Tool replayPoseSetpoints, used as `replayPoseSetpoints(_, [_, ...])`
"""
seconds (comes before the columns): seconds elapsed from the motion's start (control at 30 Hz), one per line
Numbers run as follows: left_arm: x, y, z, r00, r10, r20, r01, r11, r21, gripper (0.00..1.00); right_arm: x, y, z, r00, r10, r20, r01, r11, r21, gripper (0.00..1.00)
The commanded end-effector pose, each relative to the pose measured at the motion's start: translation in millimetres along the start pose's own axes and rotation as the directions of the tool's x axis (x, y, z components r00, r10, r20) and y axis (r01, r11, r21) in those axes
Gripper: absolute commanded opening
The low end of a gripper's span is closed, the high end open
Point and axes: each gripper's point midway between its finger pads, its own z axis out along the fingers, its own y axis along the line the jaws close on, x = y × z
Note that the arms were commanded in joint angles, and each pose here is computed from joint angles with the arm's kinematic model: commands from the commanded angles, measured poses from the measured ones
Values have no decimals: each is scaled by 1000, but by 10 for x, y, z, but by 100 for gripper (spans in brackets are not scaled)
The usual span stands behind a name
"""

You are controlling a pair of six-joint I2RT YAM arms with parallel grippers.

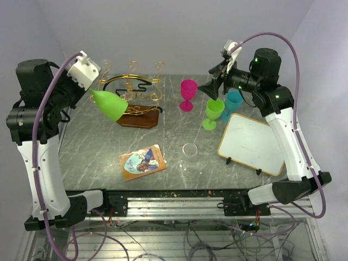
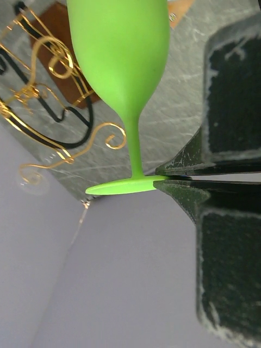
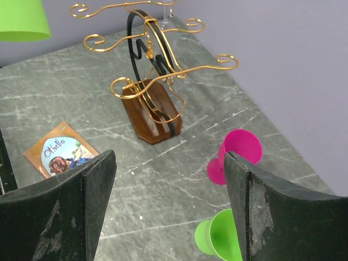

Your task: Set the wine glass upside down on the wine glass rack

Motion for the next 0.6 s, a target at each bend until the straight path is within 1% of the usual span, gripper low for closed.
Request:
replayPoseSetpoints(0.0, [443,125,-116,970,107,-218,-122,991,-57,7,8,-8,-20,1000,-8,11,8,1000,-9,80])
replayPoseSetpoints(0.1, [671,103,-127,935,162,-314,-180,983,-28,7,37,-35,-8,1000,1,7,0,1000,-6,80])
replayPoseSetpoints(0.23, [910,125,-123,888,192,-418,-222,975,-23,7,57,-57,-10,1000,10,8,-10,1000,-8,80])
replayPoseSetpoints(0.43, [1277,292,-10,782,219,-584,-308,950,-57,7,77,-88,-32,1000,22,11,-22,1000,-6,81])
replayPoseSetpoints(0.5, [1342,365,63,758,217,-615,-332,940,-77,7,79,-92,-45,1000,24,13,-24,1000,-7,81])
replayPoseSetpoints(0.57, [1373,438,155,744,220,-630,-357,929,-98,7,90,-102,-52,1000,28,13,-28,1000,-5,81])
